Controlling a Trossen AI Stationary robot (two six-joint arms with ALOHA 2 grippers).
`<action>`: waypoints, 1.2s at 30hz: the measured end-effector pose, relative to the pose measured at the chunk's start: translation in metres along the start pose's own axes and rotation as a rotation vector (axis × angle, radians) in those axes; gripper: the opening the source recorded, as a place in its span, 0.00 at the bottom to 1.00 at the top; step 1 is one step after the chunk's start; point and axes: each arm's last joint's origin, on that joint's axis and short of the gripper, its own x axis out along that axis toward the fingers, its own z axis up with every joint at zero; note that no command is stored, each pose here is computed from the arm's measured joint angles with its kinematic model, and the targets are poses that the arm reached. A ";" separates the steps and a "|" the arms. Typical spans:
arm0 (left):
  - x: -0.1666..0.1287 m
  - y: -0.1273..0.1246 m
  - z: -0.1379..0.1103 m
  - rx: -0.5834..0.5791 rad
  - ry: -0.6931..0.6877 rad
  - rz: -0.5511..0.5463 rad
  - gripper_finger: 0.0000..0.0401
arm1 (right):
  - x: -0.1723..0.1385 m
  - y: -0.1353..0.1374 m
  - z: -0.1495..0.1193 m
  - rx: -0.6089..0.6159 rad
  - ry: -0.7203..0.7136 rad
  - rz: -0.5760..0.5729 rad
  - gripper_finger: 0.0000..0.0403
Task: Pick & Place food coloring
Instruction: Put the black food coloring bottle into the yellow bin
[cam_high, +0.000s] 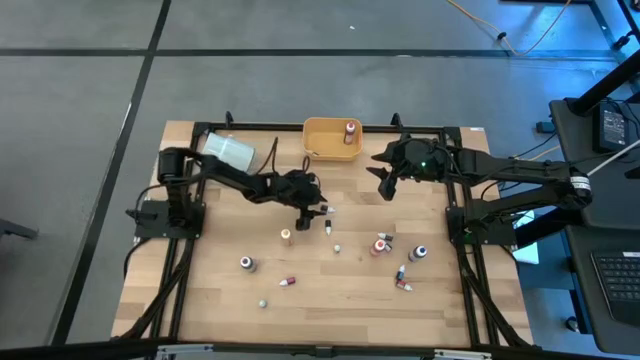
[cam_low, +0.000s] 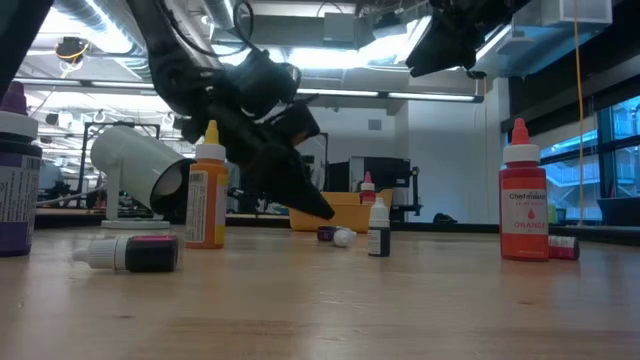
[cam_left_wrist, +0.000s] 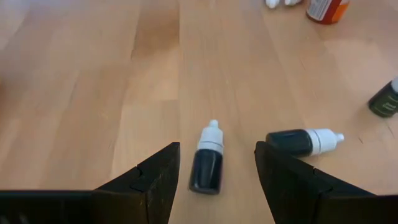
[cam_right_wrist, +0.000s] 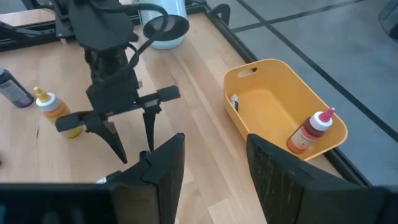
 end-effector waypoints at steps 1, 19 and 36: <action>0.001 0.000 -0.001 0.000 0.002 -0.001 0.51 | 0.000 0.000 0.000 0.000 0.000 0.000 0.43; 0.002 -0.001 -0.003 0.004 0.020 0.049 0.47 | 0.000 0.000 0.000 0.001 0.001 0.000 0.43; 0.003 -0.005 -0.006 0.015 0.058 0.041 0.35 | 0.000 0.000 0.000 0.000 0.000 0.000 0.43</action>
